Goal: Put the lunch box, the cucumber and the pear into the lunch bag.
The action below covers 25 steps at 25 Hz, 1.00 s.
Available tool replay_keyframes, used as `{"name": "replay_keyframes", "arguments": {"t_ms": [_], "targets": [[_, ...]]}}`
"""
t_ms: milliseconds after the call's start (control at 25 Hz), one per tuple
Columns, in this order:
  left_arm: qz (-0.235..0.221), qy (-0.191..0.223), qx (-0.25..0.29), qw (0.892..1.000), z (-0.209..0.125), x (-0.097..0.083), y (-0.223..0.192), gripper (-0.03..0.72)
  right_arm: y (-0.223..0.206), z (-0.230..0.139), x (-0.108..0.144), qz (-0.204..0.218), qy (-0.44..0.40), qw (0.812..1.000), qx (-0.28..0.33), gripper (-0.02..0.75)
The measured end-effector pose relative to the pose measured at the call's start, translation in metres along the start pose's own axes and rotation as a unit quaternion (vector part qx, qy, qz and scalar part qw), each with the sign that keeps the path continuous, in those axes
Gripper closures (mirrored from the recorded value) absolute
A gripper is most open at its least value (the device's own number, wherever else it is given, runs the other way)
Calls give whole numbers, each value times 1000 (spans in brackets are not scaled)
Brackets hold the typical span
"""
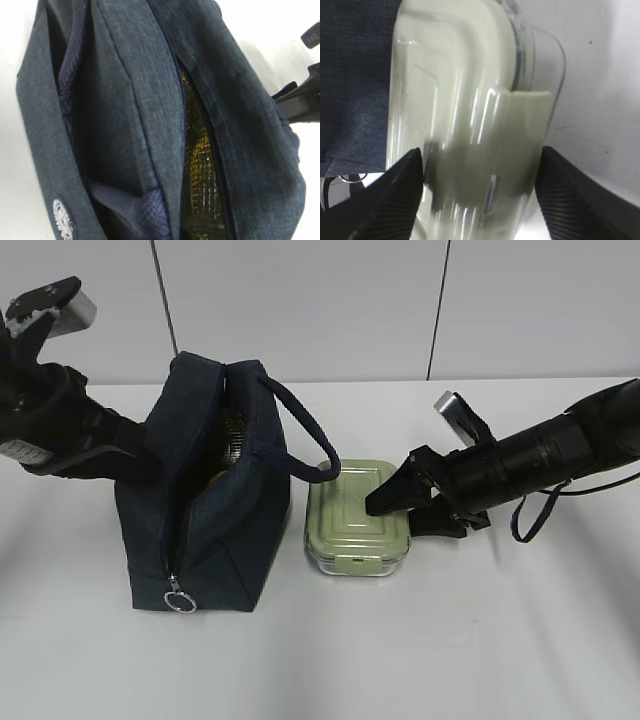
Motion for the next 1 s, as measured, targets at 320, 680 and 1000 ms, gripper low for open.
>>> {"name": "replay_keyframes", "arguments": {"t_ms": [320, 680, 1000], "targets": [[0, 0, 0, 1000, 0, 0, 0, 687, 0, 1, 2, 3, -2, 1000, -2, 335], [0, 0, 0, 1000, 0, 0, 0, 687, 5, 1, 2, 12, -3, 1000, 0, 368], [-1, 0, 1, 1000, 0, 0, 0, 687, 69, 31, 36, -12, 72, 996, -56, 369]]}}
Point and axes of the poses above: a point on each arm's last joint axis where the gripper is mounted, y pointing back along that axis away from the gripper, x along the wrist's bending axis when the last joint is at zero, z = x × y, the point moved 9 cm from there along -y, pointing out along that axis toward the gripper, and after that the axes turned 4 degrees about y, right-handed, at the moved point
